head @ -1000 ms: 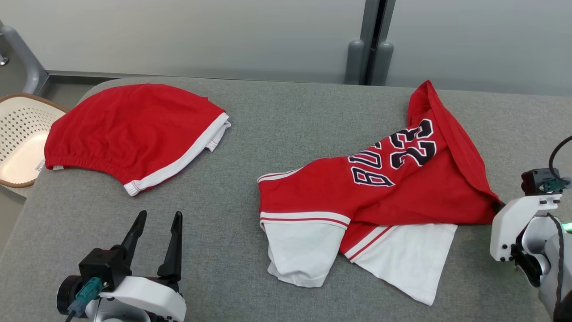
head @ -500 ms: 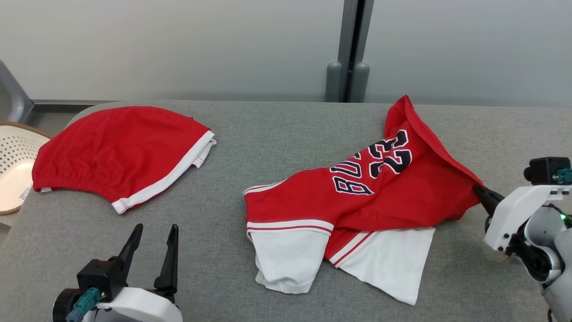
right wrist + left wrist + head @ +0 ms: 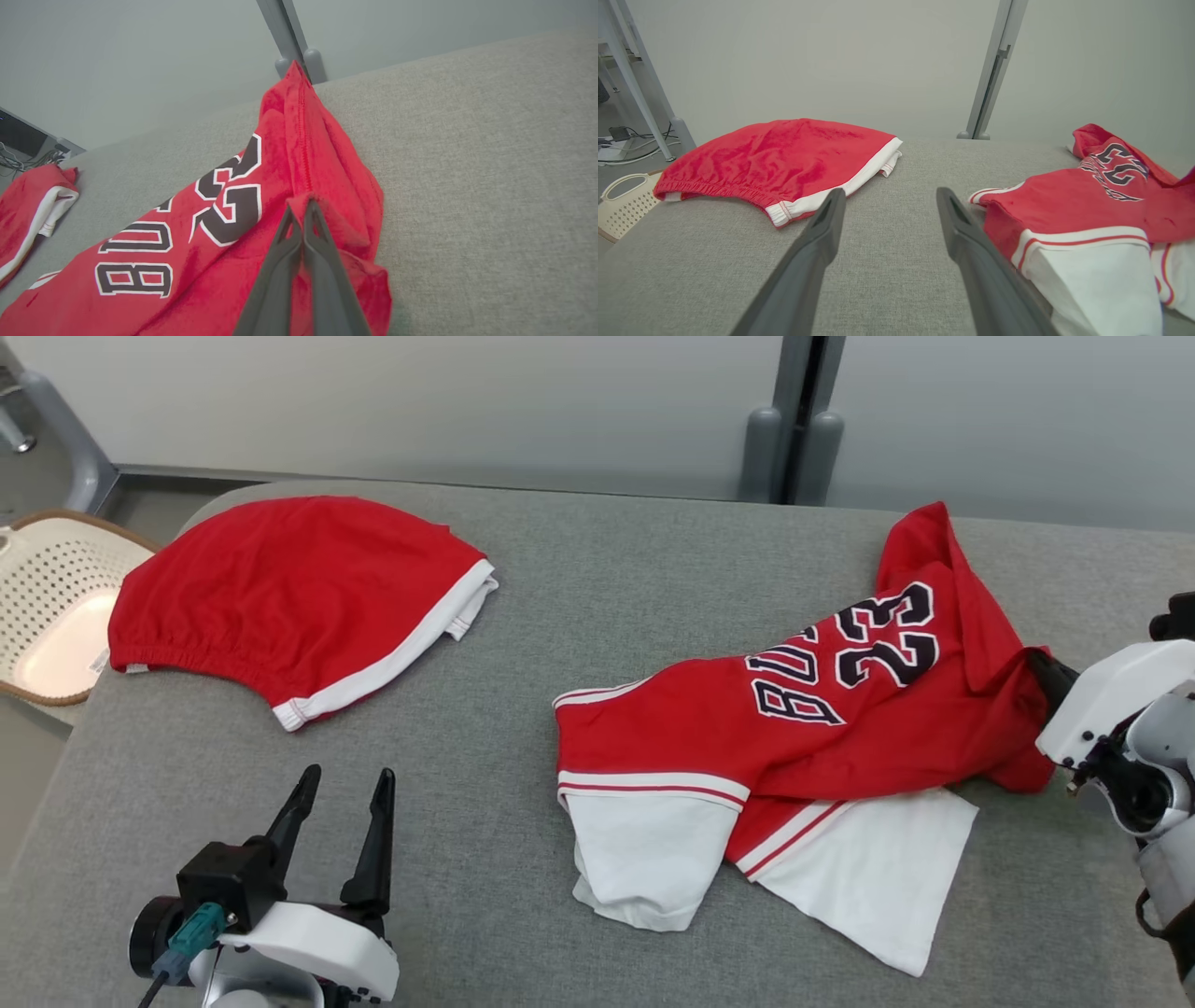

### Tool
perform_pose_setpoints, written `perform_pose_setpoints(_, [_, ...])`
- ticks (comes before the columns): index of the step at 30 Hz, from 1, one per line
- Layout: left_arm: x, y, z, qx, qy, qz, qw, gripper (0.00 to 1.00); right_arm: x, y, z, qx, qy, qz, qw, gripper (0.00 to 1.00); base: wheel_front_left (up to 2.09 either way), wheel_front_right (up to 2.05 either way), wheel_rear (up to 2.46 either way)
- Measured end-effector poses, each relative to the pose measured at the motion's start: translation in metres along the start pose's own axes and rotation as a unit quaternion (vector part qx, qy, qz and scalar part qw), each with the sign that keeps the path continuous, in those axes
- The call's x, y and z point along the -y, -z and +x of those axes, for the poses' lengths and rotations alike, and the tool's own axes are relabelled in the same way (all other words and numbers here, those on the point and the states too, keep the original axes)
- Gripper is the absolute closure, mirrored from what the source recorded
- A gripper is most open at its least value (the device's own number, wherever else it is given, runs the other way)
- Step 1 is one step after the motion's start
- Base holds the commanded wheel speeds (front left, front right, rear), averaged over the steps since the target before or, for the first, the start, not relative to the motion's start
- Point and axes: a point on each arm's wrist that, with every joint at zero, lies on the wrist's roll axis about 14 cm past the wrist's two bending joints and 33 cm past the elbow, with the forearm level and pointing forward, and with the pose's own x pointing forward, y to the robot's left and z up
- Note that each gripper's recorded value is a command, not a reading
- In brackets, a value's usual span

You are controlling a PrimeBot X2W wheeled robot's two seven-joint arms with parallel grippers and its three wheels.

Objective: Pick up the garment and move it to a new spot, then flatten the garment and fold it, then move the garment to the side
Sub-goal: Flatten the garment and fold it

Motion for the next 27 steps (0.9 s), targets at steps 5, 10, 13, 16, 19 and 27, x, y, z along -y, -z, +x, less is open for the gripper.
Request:
perform_pose_setpoints(5, [-0.015, 0.008, -0.003, -0.011, -0.024, 0.0, 1.0, 0.0, 0.018, 0.003, 0.023, -0.007, 0.034, 0.021, 0.999, 1.0, 0.0, 0.0, 0.0])
perform_pose_setpoints(10, [-0.023, 0.01, -0.003, -0.013, -0.037, 0.001, 0.999, 0.0, 0.025, 0.013, 0.03, -0.009, 0.052, 0.032, 0.998, 0.69, 0.0, 0.0, 0.0])
perform_pose_setpoints(13, [-0.019, 0.008, -0.001, -0.008, -0.031, 0.0, 0.999, 0.0, 0.018, 0.007, 0.026, 0.017, 0.045, 0.032, 0.998, 0.0, 0.0, 0.0, 0.0])
perform_pose_setpoints(16, [-0.015, 0.004, 0.001, -0.002, -0.022, 0.001, 1.0, 0.0, 0.022, -0.015, 0.015, 0.073, 0.048, 0.015, 0.996, 0.0, 0.0, 0.0, 0.0])
perform_pose_setpoints(19, [-0.01, 0.002, 0.001, 0.003, -0.012, 0.002, 1.0, 0.0, 0.019, -0.032, 0.0, 0.128, 0.04, 0.005, 0.991, 0.0, 0.0, 0.0, 0.0])
perform_pose_setpoints(27, [0.009, -0.005, -0.001, 0.015, 0.015, -0.001, 1.0, 0.0, 0.035, 0.001, -0.039, 0.161, 0.049, 0.004, 0.986, 0.0, 0.0, 0.0, 0.0])
